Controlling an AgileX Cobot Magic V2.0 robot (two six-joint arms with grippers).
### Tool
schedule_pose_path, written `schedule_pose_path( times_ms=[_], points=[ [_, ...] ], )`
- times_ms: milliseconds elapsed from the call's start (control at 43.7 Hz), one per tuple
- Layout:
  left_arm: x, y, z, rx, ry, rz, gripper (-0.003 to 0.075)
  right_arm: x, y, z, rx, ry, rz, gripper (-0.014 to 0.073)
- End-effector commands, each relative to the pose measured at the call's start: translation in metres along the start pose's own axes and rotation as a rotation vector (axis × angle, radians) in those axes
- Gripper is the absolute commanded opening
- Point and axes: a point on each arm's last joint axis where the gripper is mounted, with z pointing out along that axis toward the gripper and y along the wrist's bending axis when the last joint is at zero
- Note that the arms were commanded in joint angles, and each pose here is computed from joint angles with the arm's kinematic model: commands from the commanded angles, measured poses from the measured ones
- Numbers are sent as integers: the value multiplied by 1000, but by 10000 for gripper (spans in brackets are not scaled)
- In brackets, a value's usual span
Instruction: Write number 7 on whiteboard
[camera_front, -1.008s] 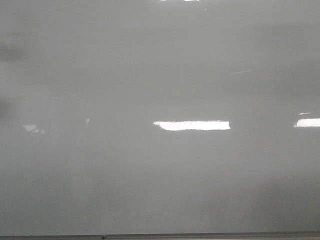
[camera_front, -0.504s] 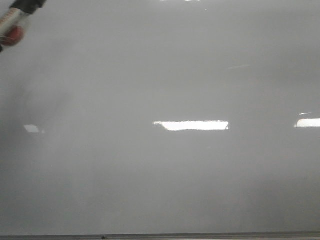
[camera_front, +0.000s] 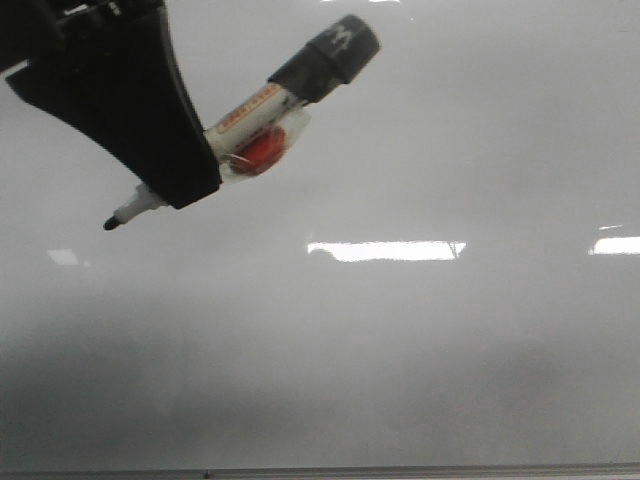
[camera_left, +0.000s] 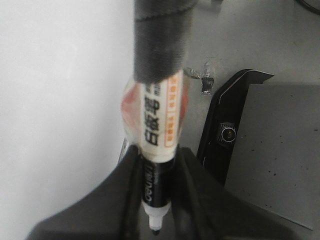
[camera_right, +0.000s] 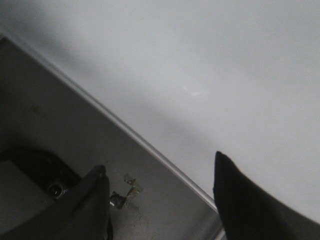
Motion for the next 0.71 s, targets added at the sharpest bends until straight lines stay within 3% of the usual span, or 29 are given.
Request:
schedule_pose_path(
  times_ms=[0,275,687],
  points=[
    [-16,-10,-14,-21,-86,93,-21,-18,15,1,-115,-65,-160,435],
    [-23,-25,-11,9,-93,179,-21,-37,52,21,-356,-143,-374,435],
    [-23,-25,-11,9,-93,183,-21,-66,69,39,-393,-211,-396,435]
  ],
)
